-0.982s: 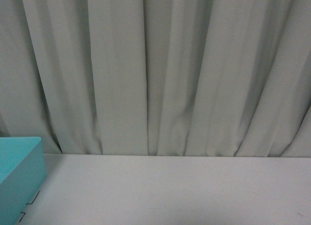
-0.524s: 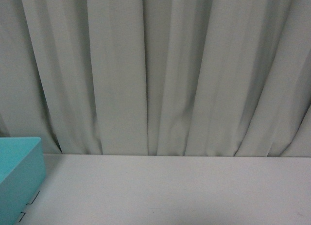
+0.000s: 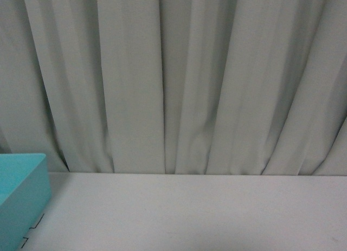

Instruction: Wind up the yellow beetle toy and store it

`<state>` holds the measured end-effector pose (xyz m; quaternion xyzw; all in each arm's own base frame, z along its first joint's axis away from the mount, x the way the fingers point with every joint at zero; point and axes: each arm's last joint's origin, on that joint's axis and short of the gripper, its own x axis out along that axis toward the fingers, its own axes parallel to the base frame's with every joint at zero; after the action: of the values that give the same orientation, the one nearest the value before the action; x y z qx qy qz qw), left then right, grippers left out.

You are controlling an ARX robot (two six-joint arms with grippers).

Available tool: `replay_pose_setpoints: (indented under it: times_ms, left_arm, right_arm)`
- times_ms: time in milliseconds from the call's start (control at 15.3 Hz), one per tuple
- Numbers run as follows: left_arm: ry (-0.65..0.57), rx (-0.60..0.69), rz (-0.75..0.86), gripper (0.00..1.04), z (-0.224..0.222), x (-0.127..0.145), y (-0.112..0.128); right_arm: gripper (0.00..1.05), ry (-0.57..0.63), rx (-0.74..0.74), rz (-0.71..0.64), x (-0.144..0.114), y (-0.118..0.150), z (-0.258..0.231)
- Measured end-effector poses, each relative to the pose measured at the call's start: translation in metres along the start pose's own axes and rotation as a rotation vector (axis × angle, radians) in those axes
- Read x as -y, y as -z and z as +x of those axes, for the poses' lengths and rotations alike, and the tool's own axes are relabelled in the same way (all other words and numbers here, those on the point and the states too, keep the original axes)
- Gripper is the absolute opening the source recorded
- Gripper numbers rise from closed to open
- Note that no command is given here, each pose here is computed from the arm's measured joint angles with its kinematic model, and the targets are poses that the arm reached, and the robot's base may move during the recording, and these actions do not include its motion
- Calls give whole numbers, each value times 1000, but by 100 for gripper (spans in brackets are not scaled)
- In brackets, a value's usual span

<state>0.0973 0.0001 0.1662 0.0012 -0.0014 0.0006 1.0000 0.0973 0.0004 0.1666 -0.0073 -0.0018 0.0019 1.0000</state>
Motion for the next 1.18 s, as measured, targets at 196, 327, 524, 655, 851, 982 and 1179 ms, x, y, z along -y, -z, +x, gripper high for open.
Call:
replay_pose_setpoints:
  times_ms: [196,327,524,655,851,982,1179]
  left_arm:
    - [0,0,0,88,0,0,0]
    - [0,0,0,97,0,0,0]
    - [0,0,0,98,0,0,0]
    - [0,0,0,98,0,0,0]
    - [0,1,0,98,0,0,0]
    - [0,3,0,98,0,0,0]
    - [0,3,0,98,0,0,0]
  right_arm:
    - [98,0,0,0,0,0,0]
    - [98,0,0,0,0,0,0]
    - [98,0,0,0,0,0,0]
    - [98,0,1,0,0,0,0]
    - [98,0,2,0,0,0,0]
    - [98,0,2,0,0,0,0]
    - [98,0,3,0,0,0,0]
